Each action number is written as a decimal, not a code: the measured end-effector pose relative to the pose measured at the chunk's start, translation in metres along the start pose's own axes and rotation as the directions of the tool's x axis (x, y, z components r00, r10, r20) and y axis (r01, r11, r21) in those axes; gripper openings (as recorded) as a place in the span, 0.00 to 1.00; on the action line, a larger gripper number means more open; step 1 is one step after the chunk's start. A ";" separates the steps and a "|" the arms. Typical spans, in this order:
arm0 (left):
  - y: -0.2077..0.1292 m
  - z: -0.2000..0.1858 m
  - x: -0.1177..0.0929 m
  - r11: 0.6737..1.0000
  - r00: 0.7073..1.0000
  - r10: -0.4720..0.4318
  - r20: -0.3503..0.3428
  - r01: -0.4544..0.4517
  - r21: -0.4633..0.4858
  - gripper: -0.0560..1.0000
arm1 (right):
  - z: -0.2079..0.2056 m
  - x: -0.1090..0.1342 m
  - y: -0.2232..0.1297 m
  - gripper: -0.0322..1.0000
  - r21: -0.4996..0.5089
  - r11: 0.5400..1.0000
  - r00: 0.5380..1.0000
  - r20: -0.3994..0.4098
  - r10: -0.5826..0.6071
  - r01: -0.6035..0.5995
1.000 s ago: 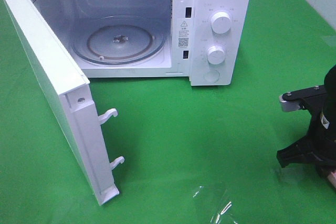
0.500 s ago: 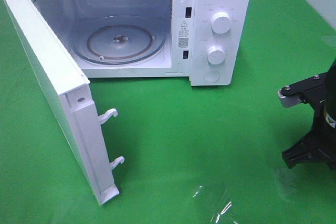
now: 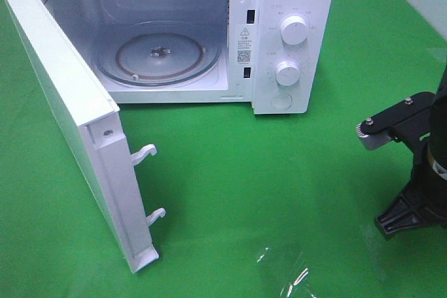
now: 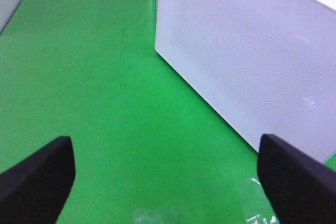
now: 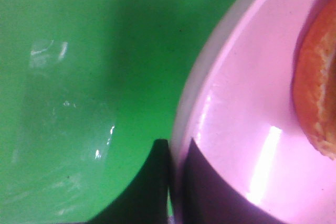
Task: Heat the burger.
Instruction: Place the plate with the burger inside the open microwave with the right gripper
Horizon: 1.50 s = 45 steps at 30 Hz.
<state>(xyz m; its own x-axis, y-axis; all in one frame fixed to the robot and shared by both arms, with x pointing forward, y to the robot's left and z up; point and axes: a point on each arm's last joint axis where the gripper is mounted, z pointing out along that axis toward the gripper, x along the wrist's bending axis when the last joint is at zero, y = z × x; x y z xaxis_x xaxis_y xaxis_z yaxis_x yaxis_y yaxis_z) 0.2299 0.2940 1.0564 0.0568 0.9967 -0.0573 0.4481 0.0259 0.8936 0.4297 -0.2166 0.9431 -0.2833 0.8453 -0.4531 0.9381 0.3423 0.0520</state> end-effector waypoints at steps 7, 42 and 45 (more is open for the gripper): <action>0.000 0.000 0.000 1.000 1.000 0.000 0.000 0.000 0.000 0.86 | -0.016 0.013 -0.006 0.05 -0.045 0.996 0.997 0.007 -0.073 0.073; 0.000 0.000 0.000 1.000 1.000 0.000 0.000 0.000 0.000 0.86 | -0.055 0.076 -0.047 0.06 -0.130 0.911 0.920 0.038 -0.391 0.392; 0.000 0.000 0.000 1.000 1.000 0.000 0.000 0.000 0.000 0.86 | -0.055 0.075 -0.046 0.06 -0.140 0.877 0.888 0.062 -0.455 0.459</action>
<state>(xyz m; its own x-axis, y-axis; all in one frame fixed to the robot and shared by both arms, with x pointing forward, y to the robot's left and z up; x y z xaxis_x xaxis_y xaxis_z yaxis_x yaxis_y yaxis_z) 0.2299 0.2940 1.0564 0.0568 0.9967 -0.0573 0.4481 0.0259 0.8936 0.3548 -0.1462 0.9555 -0.6660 0.5700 -0.4812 0.6652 0.7458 -0.0373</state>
